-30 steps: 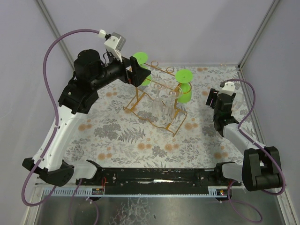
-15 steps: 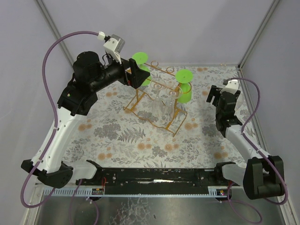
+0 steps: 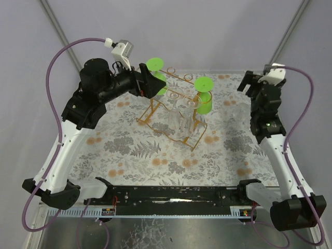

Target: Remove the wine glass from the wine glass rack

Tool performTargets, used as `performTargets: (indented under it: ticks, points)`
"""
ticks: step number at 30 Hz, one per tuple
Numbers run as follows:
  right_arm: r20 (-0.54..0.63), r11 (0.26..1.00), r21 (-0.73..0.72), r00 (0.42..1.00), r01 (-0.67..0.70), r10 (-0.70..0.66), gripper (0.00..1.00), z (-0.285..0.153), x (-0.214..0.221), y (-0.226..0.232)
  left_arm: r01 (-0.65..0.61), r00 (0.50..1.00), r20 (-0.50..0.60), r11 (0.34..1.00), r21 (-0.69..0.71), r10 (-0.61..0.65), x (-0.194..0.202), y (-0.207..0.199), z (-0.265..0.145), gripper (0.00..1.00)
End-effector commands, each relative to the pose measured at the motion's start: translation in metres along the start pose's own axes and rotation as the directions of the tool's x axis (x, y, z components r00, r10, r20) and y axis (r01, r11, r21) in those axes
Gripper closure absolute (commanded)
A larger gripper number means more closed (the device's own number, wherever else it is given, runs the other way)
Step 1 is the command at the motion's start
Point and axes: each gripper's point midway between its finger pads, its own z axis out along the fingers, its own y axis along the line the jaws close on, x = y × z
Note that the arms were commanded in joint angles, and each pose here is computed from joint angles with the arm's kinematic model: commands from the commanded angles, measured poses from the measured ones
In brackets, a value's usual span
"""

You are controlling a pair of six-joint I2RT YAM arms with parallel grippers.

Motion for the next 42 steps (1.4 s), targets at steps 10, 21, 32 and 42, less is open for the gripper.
performTargets:
  ticks: [10,21,32,42]
  points:
    - [-0.002,0.981,-0.088,0.985,-0.172,0.172,0.09,-0.083,-0.127,0.0,0.725,0.688,0.006,0.687,-0.059,-0.726,0.024,0.009,-0.006,0.19]
    - [-0.021,0.973,-0.086,0.977,-0.215,0.214,0.09,-0.104,-0.121,-0.005,0.821,0.559,-0.067,0.563,-0.098,-0.826,0.056,0.017,0.013,0.34]
    - [-0.024,0.967,-0.102,0.973,-0.233,0.232,0.09,-0.101,-0.123,-0.001,0.851,0.501,-0.127,0.514,-0.107,-0.856,0.079,0.009,0.031,0.43]
    - [-0.014,0.966,-0.105,0.972,-0.236,0.235,0.09,-0.101,-0.124,0.0,0.85,0.501,-0.135,0.515,-0.111,-0.855,0.086,0.007,0.047,0.55]
